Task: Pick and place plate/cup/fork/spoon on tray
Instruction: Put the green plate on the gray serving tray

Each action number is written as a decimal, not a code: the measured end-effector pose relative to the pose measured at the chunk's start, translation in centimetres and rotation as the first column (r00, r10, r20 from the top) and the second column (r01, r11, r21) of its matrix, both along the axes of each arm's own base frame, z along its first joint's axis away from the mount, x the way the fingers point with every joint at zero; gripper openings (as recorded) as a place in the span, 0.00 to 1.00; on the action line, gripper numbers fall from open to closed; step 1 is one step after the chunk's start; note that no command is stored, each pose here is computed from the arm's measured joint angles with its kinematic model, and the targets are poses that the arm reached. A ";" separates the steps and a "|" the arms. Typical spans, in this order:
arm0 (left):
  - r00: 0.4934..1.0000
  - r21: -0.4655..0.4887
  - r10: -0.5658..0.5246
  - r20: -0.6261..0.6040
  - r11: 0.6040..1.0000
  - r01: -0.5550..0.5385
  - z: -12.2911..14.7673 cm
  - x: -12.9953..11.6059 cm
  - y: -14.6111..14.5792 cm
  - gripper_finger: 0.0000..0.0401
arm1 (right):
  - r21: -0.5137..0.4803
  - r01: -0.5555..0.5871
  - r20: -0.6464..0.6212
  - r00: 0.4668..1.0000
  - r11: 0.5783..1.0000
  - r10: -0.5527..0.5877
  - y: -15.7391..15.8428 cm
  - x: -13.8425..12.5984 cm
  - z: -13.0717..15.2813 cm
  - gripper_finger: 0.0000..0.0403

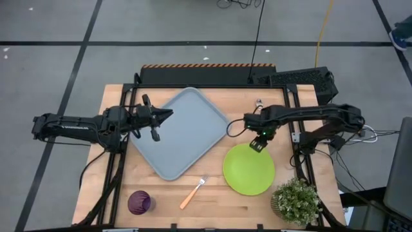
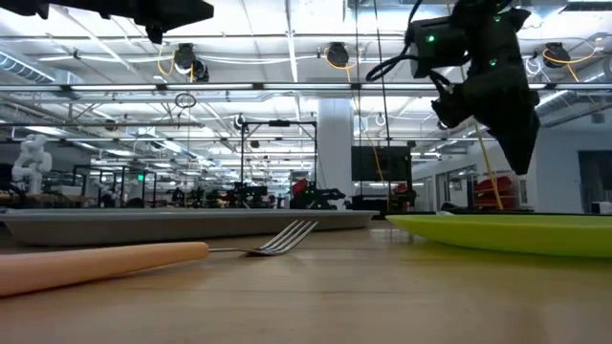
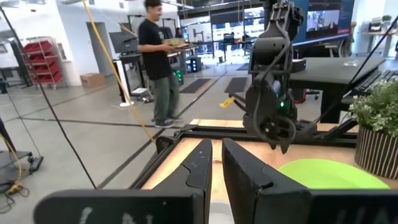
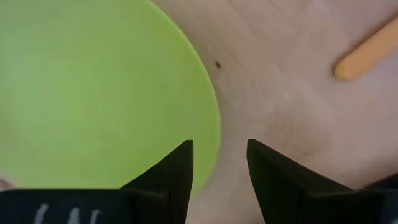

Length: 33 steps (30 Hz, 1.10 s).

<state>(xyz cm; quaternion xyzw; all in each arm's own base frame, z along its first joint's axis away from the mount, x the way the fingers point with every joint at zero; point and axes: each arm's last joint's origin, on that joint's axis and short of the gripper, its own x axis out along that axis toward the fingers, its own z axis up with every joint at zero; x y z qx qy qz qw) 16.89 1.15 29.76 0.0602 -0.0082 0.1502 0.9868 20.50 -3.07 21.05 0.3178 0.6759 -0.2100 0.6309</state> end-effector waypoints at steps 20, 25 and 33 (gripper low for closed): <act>1.000 0.101 0.007 0.005 0.995 -0.007 0.4 -0.1 0.0 0.10 | 0.201 0.138 0.222 0.958 0.970 -0.182 1.8 -7.2 -5.4 0.35; 1.000 0.101 0.007 0.005 0.995 -0.007 0.3 -0.1 0.0 0.10 | 0.220 0.059 0.279 0.953 0.974 -0.120 1.9 -7.2 -6.2 0.35; 1.000 0.100 0.008 -0.002 0.995 -0.007 0.3 -0.1 0.0 0.10 | 0.252 0.026 0.300 0.948 0.967 -0.103 2.1 -7.8 -8.1 0.35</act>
